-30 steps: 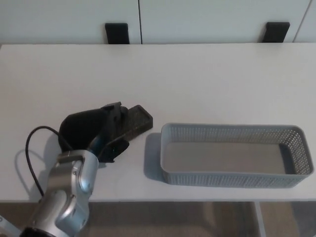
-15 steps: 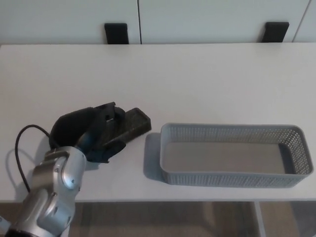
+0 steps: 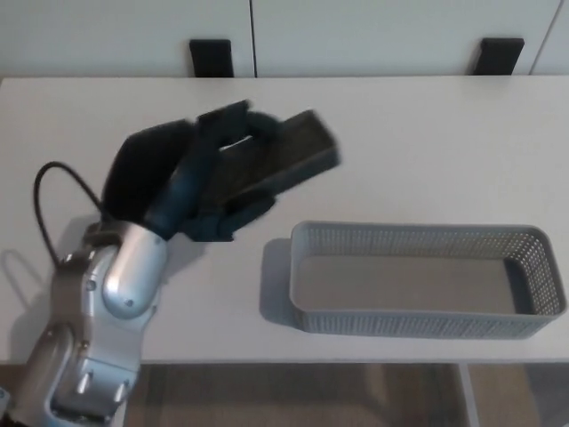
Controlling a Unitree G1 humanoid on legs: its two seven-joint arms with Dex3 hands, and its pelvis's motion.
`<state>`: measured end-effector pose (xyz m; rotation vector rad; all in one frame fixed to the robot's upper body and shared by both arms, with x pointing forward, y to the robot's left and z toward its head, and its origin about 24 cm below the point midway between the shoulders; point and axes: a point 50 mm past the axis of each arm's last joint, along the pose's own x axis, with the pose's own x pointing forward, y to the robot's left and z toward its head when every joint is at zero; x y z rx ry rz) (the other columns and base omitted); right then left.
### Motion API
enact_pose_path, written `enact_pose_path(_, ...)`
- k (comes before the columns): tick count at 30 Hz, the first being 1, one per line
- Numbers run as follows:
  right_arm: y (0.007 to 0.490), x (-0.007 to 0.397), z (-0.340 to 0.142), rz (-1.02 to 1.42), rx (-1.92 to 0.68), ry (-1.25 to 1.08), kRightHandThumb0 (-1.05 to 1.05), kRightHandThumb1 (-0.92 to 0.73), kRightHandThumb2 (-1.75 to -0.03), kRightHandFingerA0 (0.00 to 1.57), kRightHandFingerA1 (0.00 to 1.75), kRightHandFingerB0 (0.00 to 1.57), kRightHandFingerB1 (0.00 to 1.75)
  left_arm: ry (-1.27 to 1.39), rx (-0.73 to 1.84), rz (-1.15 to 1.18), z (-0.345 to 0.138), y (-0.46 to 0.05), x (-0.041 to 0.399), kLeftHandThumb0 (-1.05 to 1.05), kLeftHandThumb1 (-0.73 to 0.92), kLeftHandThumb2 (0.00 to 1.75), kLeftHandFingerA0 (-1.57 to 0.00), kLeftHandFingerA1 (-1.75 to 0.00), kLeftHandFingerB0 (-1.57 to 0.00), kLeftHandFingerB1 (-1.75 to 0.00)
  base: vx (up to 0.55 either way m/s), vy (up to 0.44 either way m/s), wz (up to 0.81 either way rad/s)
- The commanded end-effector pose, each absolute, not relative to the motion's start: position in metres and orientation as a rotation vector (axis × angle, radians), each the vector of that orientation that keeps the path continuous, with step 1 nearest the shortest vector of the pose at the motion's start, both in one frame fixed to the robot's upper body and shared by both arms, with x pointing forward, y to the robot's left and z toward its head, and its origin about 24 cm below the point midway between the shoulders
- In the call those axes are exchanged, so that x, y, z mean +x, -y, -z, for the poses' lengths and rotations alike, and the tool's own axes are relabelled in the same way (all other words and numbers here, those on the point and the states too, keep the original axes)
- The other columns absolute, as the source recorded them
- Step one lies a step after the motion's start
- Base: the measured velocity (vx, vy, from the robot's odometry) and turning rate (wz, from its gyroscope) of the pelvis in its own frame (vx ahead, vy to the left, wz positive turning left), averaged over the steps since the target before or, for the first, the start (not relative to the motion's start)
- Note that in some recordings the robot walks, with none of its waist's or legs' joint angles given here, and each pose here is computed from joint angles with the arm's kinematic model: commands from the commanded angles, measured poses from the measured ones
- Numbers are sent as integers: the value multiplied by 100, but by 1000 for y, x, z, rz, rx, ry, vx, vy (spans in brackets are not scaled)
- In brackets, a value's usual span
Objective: The robot walks towards a desk on which an eraser is kept on the left hand side and a container is kept on the right hand side. The robot picks up the eraser using its left hand and places it in the container.
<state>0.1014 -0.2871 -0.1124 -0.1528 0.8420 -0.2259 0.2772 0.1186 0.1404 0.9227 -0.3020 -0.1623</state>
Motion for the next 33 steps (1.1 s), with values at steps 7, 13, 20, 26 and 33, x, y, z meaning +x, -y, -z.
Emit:
enact_pose_path(7,290,103,110,231,-147,-826,-25,-47,-54,81,78,50,54,527,961,375,-143,-46,247,-29,71,61,-99,-151,-92,-65,0,0,0)
enact_pose_path(13,286,109,106,215,-166,-811,-25,-47,-54,74,71,50,54,466,1000,471,-121,-14,248,-19,68,72,-97,-149,-93,-73,0,0,0)
enact_pose_path(20,292,117,107,197,-194,-803,-31,-48,-54,75,69,52,53,453,998,470,-112,-6,262,-24,67,66,-97,-153,-87,-63,0,0,0)
enact_pose_path(26,294,119,110,197,-197,-829,-29,-47,-53,73,70,52,53,447,1010,474,-114,-8,268,-28,74,62,-98,-148,-81,-52,0,0,0)
enact_pose_path(33,294,119,110,206,-197,-828,-29,-47,-53,75,71,52,54,383,1229,499,-113,-14,273,-96,63,60,0,0,0,0,0,0,0)
